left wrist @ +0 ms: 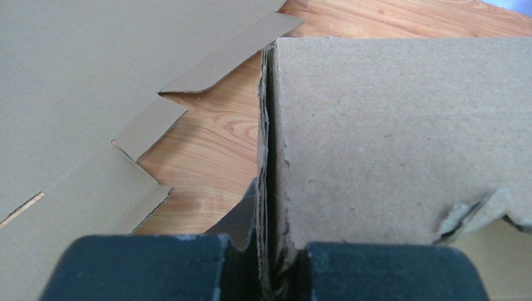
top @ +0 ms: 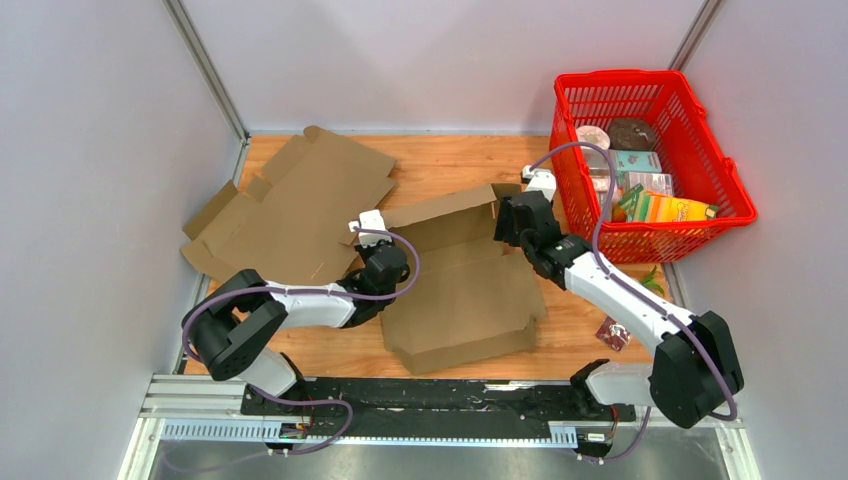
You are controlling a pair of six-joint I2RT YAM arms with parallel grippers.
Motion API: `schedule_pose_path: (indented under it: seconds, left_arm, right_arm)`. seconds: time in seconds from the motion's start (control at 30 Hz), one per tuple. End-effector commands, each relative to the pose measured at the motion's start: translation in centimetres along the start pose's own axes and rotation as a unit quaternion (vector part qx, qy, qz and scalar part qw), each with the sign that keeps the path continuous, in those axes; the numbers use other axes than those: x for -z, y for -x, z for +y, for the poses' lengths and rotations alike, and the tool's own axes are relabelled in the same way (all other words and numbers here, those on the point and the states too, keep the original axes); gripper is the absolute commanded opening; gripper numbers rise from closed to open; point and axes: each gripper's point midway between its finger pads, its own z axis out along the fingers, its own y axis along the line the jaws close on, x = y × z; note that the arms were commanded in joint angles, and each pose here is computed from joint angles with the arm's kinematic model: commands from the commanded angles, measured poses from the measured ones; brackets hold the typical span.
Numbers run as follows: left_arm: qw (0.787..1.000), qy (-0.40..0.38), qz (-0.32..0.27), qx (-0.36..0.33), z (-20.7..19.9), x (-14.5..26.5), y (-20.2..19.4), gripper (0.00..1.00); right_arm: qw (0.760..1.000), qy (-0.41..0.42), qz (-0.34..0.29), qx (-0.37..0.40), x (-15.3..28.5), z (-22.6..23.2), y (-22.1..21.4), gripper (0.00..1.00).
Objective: Fold the paper box
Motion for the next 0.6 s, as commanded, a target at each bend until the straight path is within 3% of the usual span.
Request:
schedule_pose_path:
  seconds: [0.0,0.13,0.23,0.4,0.57]
  left_arm:
    - [1.0,0.023,0.004,-0.008,0.3,-0.2,-0.6,0.0]
    - [0.999,0.037,-0.005,-0.016,0.2,-0.1,-0.3,0.0]
    - [0.998,0.048,-0.011,-0.025,0.1,-0.1,-0.1,0.0]
    - [0.998,0.053,-0.009,-0.033,0.0,-0.3,-0.5,0.0]
    - [0.998,0.055,-0.01,-0.033,0.0,-0.3,-0.4,0.0]
  right_arm:
    - [0.994,-0.055,-0.085,-0.026,-0.7,-1.1,3.7,0.54]
    - [0.995,-0.044,-0.08,-0.028,-1.0,-0.5,3.6,0.24]
    - [0.997,-0.04,-0.067,-0.028,-0.8,0.2,3.1,0.15]
    - [0.998,-0.023,-0.036,-0.042,0.2,1.3,2.1,0.06]
    - [0.999,-0.016,-0.001,-0.051,1.7,1.4,1.0,0.05]
